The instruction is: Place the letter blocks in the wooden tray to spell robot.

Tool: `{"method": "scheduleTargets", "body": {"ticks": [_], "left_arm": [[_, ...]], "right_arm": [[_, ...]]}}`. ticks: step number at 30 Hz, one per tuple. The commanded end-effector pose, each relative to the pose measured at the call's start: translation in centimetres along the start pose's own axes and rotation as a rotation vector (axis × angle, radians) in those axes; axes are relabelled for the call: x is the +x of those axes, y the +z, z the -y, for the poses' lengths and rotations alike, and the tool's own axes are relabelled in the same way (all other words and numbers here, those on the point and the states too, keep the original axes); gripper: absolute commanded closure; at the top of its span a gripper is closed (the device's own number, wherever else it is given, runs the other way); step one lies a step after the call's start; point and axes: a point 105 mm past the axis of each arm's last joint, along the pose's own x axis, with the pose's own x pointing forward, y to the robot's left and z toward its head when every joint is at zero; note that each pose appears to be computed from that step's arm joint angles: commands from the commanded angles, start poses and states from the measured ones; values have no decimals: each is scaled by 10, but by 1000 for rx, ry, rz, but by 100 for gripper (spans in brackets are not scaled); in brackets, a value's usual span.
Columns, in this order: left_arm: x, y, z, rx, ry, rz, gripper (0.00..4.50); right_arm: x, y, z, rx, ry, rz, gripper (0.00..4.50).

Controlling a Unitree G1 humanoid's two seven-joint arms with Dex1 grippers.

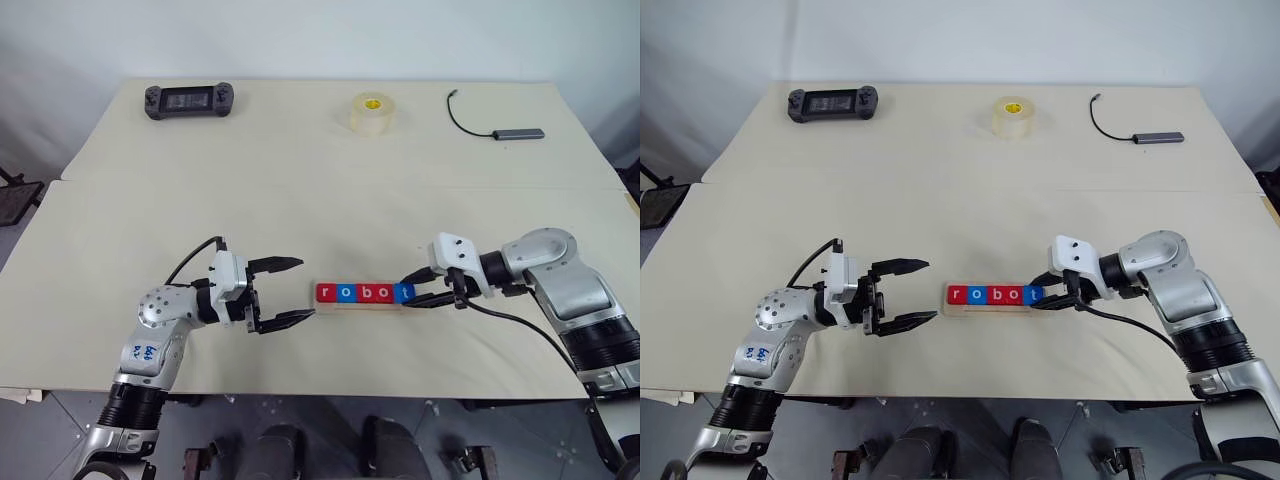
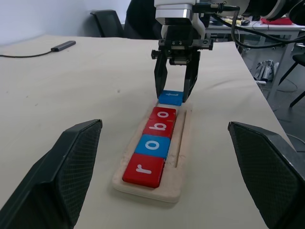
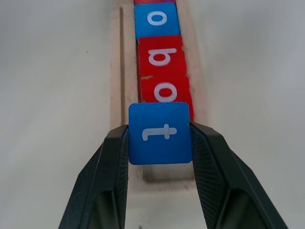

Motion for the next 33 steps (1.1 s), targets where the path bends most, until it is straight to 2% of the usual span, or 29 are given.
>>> {"method": "scheduleTargets", "body": {"ticks": [1,9,18,24,31,33], "left_arm": [[-1,12,2,44,4,22,0],[-2,12,2,42,14,20,0],[-1,12,2,44,16,20,0],[-3,12,2,43,22,15,0],[-4,12,2,42,21,12,0],[-3,12,2,43,19,12,0]], "right_arm": [[-2,2,3,-22,-5,-15,269],[-7,2,8,-19,-27,-24,4],[-27,19,10,-24,-60,42,4],[-33,6,1,10,-64,24,199],[-17,-10,-9,49,-46,1,447],[-13,-14,-11,44,-42,-11,447]]}}
